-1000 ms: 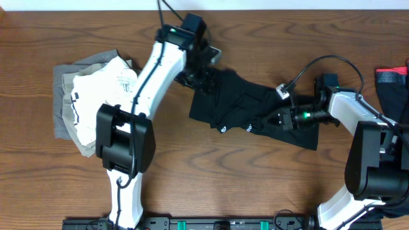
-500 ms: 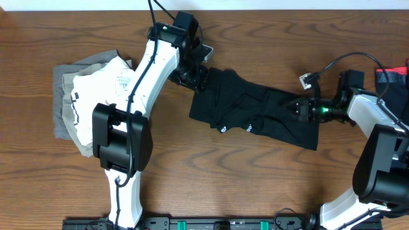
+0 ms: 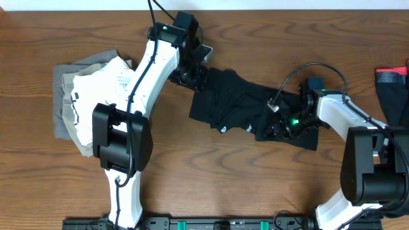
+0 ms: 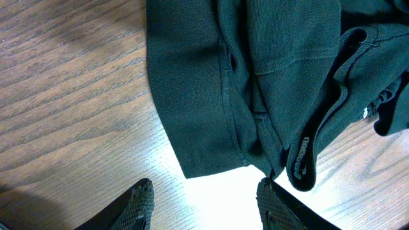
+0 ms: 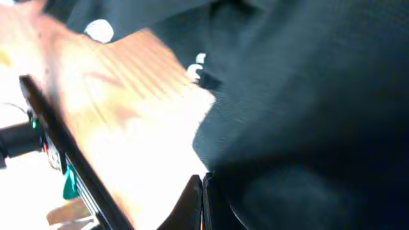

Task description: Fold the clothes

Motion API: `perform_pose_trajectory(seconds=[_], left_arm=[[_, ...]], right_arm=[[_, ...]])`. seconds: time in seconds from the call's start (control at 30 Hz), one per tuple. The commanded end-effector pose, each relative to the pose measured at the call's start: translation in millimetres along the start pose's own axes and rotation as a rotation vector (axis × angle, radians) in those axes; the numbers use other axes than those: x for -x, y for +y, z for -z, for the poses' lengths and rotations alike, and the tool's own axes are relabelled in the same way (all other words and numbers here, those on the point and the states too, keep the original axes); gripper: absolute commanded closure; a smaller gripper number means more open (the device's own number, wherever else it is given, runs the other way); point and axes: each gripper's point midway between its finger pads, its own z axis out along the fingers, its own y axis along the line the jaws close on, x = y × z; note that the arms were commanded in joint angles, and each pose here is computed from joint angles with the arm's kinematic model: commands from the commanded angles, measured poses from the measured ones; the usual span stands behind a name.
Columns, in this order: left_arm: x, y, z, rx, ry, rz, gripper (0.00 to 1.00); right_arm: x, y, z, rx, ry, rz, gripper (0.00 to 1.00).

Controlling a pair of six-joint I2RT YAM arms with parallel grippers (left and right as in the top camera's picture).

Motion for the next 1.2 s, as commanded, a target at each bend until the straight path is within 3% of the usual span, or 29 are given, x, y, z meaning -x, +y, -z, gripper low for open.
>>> perform_pose_trajectory(seconds=[0.0, 0.2, 0.3, 0.5, 0.83, 1.0, 1.03, 1.07, 1.17], left_arm=[[-1.3, 0.1, 3.0, 0.006, -0.002, 0.006, 0.46], [-1.7, 0.1, 3.0, 0.005, 0.0, 0.006, 0.46], [-1.6, 0.1, 3.0, 0.005, 0.0, 0.006, 0.46], [-1.4, 0.1, 3.0, 0.006, -0.001, 0.006, 0.46], [-1.4, 0.3, 3.0, 0.006, -0.001, 0.083, 0.45], [-1.7, 0.5, 2.5, 0.006, 0.001, 0.127, 0.44], [-1.7, 0.6, 2.3, 0.006, 0.001, 0.136, 0.36], [-1.1, 0.7, 1.9, 0.006, -0.001, 0.141, 0.35], [2.9, 3.3, -5.4, 0.008, -0.015, 0.137, 0.32]], right_arm=[[11.1, 6.5, 11.0, 0.026, -0.07, 0.135, 0.99], [48.3, 6.7, 51.7, 0.126, -0.318, 0.165, 0.99], [64.4, -12.6, 71.0, 0.12, -0.415, 0.044, 0.99], [73.7, -69.5, 79.3, -0.141, -0.451, -0.175, 0.99], [89.5, -123.8, 50.6, -0.389, -0.501, -0.53, 0.99], [116.5, -130.3, 33.8, -0.331, -0.58, -0.554, 0.99], [121.6, -128.8, 34.5, -0.313, -0.597, -0.545, 0.99], [127.2, -126.8, 37.1, -0.296, -0.616, -0.527, 0.99], [148.5, -94.8, 52.7, -0.158, -0.664, -0.348, 0.93]])
